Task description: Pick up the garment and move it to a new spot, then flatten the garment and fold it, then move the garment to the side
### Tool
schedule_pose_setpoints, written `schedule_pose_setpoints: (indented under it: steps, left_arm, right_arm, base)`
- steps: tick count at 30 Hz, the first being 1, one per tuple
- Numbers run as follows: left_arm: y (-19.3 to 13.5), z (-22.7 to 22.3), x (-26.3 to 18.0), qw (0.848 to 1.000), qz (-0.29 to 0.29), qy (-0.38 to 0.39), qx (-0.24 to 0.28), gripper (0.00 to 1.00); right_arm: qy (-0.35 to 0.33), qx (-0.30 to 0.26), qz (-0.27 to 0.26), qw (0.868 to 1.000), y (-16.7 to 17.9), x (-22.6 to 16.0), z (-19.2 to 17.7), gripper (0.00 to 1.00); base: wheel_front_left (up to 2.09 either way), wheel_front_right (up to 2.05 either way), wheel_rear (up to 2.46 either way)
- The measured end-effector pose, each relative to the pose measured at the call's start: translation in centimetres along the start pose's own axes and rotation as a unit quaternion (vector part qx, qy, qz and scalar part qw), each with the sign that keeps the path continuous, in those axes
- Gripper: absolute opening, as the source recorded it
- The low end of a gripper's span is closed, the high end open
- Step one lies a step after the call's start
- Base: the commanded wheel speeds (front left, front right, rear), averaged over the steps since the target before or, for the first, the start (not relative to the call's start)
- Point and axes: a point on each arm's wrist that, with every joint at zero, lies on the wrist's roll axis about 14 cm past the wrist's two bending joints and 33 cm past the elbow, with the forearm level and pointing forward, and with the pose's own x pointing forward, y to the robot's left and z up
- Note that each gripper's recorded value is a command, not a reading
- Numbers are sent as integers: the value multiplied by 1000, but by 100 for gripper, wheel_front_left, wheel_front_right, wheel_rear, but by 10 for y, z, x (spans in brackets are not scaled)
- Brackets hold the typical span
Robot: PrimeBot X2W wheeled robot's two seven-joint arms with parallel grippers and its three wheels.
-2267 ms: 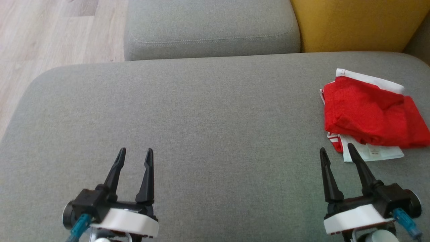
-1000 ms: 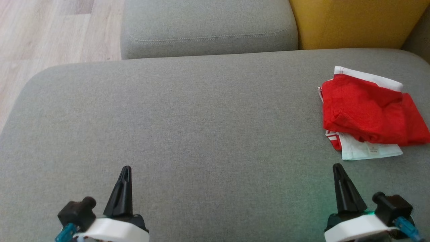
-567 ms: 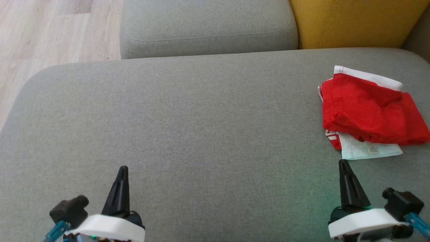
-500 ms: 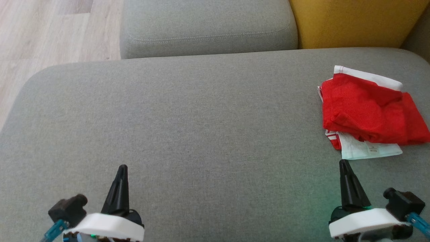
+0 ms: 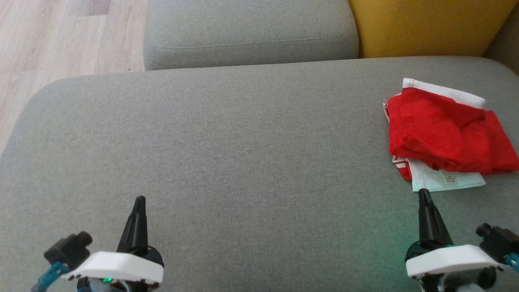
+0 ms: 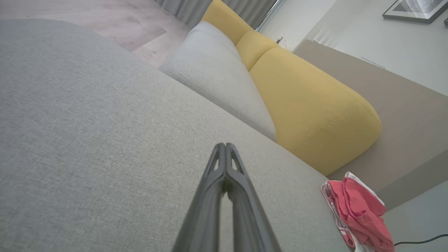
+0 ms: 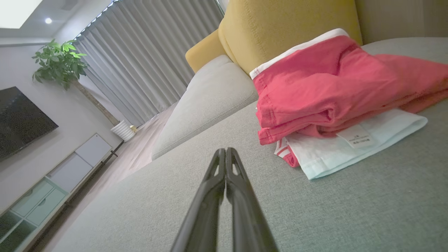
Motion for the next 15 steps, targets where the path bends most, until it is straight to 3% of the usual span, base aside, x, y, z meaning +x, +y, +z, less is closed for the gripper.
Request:
schedule_pose_setpoints:
  steps: [15]
  left_arm:
    - [6,-1,6,997,13,9,-82,0]
  right_arm:
    - [-3,91,-17,996,-8,4,4,0]
  base:
    - [0,0,0]
